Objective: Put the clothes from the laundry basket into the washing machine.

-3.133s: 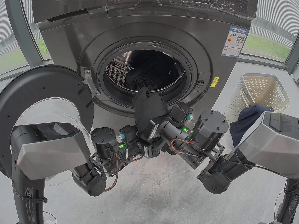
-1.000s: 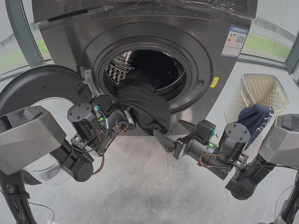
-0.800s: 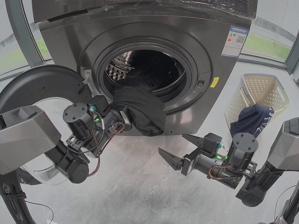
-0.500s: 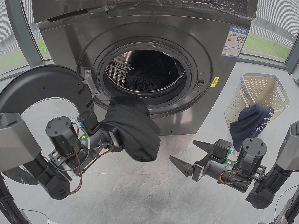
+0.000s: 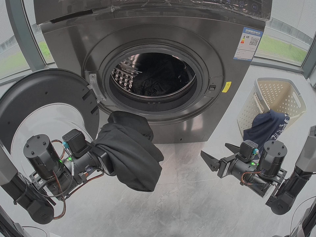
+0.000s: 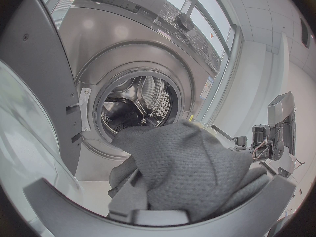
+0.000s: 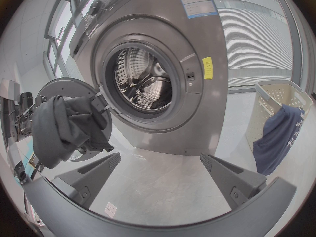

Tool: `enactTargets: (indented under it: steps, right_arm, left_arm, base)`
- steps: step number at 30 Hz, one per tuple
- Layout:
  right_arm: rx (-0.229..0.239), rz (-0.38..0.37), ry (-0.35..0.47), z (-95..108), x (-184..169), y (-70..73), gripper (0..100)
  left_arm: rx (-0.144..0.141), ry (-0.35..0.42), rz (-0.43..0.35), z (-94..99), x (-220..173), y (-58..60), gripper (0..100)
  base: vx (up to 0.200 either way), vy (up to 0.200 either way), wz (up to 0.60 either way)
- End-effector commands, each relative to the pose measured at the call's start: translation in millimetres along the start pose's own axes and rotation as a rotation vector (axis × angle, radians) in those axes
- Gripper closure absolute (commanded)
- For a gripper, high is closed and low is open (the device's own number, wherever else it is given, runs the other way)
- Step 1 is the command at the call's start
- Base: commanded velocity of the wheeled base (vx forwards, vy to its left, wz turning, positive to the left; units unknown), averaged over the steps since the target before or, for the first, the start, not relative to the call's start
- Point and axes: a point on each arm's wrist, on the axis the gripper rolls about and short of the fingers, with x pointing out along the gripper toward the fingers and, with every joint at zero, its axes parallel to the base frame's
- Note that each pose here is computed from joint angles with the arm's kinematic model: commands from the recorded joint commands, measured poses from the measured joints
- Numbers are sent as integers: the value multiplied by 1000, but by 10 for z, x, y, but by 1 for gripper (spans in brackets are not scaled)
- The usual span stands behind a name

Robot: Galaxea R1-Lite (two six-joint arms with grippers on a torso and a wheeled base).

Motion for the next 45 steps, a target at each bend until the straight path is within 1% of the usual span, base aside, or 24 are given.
enactTargets:
  steps: [1,8,12,17,26,32,40,45]
  right_arm:
    - [2,-17,11,-38,36,-45,0]
    - [4,-13,13,-44,31,-30,0]
    - [3,-9,14,-47,29,-10,0]
    - [3,-7,13,-44,32,-8,0]
    - [3,-6,15,-48,26,-9,0]
    - [3,-5,13,-44,25,-9,0]
    - [3,-4,13,-45,24,-5,0]
    - [3,-3,15,-48,22,-5,0]
  left_arm:
    - [-1,0,4,10,-42,8,100]
    - [-2,17,6,-28,-41,13,100]
    - [-3,15,-3,-20,-44,-11,100]
    - [-3,22,-3,-42,-34,-7,100]
    - [-6,49,-5,-100,-39,-16,100]
    - [-2,57,-6,-124,-18,-15,100]
    - [-3,69,-5,-152,-14,-12,100]
    - [16,88,0,-203,5,0,100]
  base:
    - [0,0,0]
    - [0,0,0]
    - [200,0,0]
    - [200,0,0]
    - [0,0,0]
    - [200,0,0]
    - [0,0,0]
    - [160,0,0]
